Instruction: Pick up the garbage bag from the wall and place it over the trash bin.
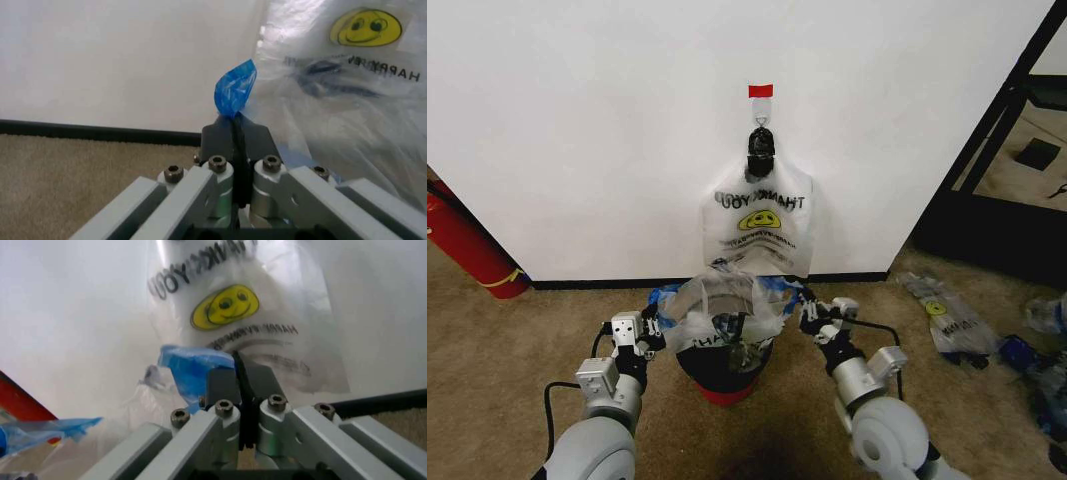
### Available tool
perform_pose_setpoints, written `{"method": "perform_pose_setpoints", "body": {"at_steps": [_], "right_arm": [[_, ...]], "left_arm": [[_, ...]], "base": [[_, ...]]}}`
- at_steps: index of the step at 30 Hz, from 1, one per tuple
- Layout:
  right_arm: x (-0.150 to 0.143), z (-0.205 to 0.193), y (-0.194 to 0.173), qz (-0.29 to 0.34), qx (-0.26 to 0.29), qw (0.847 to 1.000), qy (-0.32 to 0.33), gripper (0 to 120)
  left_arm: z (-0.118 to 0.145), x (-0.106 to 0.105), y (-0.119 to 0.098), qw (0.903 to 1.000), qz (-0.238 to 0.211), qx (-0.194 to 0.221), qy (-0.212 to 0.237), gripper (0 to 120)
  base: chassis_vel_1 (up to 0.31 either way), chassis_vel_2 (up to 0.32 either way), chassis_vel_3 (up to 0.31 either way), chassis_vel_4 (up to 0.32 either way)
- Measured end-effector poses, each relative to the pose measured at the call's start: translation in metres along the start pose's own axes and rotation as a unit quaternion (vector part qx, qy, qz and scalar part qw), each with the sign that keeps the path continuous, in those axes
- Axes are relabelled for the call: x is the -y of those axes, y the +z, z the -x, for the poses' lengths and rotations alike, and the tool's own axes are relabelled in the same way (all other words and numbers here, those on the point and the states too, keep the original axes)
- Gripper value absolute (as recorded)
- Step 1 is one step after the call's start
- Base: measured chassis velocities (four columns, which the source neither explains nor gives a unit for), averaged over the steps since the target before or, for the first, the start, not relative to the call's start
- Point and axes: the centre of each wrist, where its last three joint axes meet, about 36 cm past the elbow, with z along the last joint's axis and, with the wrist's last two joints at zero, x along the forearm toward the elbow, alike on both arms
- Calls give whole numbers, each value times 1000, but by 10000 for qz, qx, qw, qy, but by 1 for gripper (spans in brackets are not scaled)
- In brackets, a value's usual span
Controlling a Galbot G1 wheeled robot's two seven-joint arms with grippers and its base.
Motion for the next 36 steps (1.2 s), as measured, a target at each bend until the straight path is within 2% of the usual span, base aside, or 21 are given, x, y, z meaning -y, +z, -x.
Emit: {"method": "perform_pose_setpoints", "body": {"at_steps": [8, 13, 18, 24, 32, 36], "right_arm": [[-4, 4, 26, 15, -139, 9999, 48, 0], [-13, 6, 45, 56, -276, 9995, 162, 0], [-16, -8, 57, -57, -577, 9976, 376, 0], [-13, -42, 65, -229, -996, 9928, 620, 0], [0, -45, 74, -416, -1269, 9870, 889, 0], [4, -42, 81, -405, -1319, 9858, 960, 0]], "left_arm": [[10, -12, 20, 9993, 103, -297, -183, 0], [14, -22, 44, 9978, 246, -502, -348, 0], [0, -26, 54, 9966, 311, -648, -392, 0], [-39, -17, 64, 9956, 365, -799, -314, 0], [-32, -28, 75, 9937, 572, -860, -438, 0], [-37, -27, 76, 9932, 561, -926, -433, 0]], "base": [[0, 0, 0, 0], [0, 0, 0, 0], [0, 0, 0, 0], [0, 0, 0, 0], [0, 0, 0, 0], [0, 0, 0, 0]]}}
